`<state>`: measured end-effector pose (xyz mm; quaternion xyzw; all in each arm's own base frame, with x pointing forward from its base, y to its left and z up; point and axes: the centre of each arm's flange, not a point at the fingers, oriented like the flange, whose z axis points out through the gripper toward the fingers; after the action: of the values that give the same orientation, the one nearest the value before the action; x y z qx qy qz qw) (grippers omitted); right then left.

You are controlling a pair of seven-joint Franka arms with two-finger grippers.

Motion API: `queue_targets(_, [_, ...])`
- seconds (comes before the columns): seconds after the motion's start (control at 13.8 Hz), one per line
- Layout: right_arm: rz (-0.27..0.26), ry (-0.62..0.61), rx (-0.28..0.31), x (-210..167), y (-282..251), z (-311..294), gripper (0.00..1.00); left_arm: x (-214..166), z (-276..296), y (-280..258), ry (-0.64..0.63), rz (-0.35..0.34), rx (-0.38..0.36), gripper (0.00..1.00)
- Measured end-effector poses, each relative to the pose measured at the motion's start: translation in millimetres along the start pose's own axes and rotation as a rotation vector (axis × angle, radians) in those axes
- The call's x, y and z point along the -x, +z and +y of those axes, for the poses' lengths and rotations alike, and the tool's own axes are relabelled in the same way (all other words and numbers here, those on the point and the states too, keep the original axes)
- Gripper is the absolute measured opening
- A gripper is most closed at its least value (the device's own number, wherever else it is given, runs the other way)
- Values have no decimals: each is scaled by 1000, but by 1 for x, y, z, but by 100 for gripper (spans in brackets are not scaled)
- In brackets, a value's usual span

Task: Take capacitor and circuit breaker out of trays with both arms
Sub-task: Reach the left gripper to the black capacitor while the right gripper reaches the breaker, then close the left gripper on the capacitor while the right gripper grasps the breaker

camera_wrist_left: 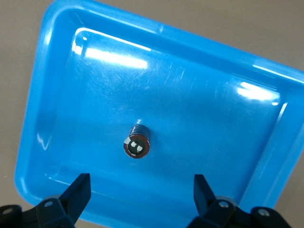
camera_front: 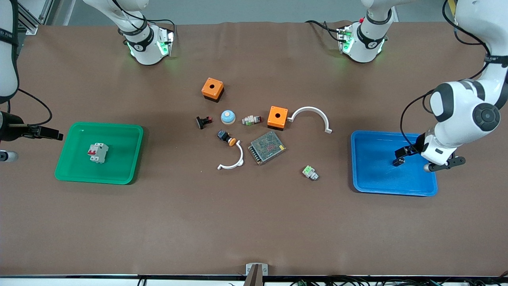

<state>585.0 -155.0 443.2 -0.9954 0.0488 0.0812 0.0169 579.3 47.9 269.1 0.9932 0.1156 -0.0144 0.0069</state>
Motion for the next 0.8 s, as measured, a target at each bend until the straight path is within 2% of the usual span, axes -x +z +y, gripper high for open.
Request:
queue_targets(0.22, [39, -1, 1, 6, 63, 28, 100, -3, 0, 24, -2, 4, 9, 89])
queue_targets(0.36, [87, -1, 13, 12, 107, 29, 100, -4, -4, 39, -10, 3, 14, 88])
queue_targets(0.43, [118, -2, 21, 15, 124, 27, 100, -4, -6, 47, -13, -2, 16, 81])
queue_targets(0.51, [148, -5, 28, 17, 137, 25, 100, -4, -7, 53, -16, -7, 17, 81])
queue_targets(0.58, [170, -6, 31, 19, 147, 23, 100, -4, -8, 57, -18, -9, 18, 75])
queue_targets(0.65, [188, -1, 27, 20, 157, 21, 100, -4, -8, 61, -18, -8, 20, 63])
queue_targets(0.8, [205, 16, 12, 19, 176, 17, 100, -5, -8, 68, -19, -1, 23, 61])
